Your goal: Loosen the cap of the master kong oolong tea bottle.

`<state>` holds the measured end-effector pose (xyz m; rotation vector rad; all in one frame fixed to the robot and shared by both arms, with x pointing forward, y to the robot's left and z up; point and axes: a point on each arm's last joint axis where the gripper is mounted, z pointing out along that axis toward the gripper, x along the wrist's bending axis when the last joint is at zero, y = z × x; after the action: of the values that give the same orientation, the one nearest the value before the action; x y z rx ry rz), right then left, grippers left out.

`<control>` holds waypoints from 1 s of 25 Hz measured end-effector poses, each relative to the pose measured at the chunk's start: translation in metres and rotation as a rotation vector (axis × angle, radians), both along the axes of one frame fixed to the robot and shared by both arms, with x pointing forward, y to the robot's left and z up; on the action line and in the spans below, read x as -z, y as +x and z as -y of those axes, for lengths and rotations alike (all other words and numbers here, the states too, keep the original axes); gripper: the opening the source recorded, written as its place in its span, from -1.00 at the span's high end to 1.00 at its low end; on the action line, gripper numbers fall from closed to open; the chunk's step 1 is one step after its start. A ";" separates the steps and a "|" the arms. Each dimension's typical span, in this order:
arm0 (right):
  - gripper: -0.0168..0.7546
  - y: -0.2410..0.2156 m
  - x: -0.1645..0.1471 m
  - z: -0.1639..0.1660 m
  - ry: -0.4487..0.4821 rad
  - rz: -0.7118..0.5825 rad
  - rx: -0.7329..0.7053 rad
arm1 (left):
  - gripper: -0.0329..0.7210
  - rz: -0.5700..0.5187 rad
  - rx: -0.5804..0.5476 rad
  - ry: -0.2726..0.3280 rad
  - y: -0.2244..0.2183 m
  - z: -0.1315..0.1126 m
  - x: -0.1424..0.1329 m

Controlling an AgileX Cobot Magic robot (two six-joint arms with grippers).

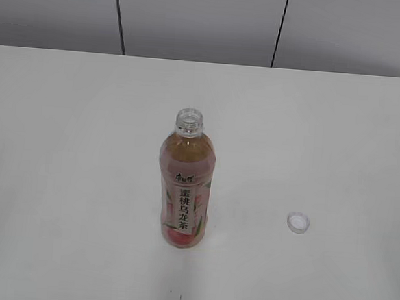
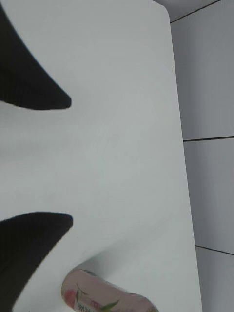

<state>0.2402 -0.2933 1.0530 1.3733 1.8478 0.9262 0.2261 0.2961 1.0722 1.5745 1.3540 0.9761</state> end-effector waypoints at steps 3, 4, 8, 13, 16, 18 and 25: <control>-0.37 -0.011 0.000 0.001 0.009 0.069 0.000 | -0.19 0.001 -0.007 0.000 0.000 0.000 0.000; -0.37 -0.012 0.001 0.001 0.010 0.072 0.002 | -0.19 0.001 -0.006 -0.001 0.000 0.000 0.000; -0.37 -0.012 0.000 0.000 0.017 0.075 0.016 | -0.19 0.001 -0.005 -0.002 0.000 0.000 0.000; -0.37 -0.012 0.000 0.000 0.016 0.075 0.055 | -0.19 0.001 -0.005 -0.002 0.000 0.000 0.000; -0.37 -0.011 0.000 0.000 0.016 0.075 0.058 | -0.19 0.001 -0.005 -0.002 0.000 0.000 0.000; -0.37 -0.011 0.000 0.000 0.016 0.075 0.058 | -0.19 0.001 -0.005 -0.002 0.000 0.000 0.000; -0.37 -0.011 0.000 0.000 0.016 0.075 0.058 | -0.19 0.001 -0.005 -0.002 0.000 0.000 0.000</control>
<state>0.2288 -0.2932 1.0530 1.3751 1.7394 0.9518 0.2260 0.2959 1.0722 1.5694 1.3585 0.9790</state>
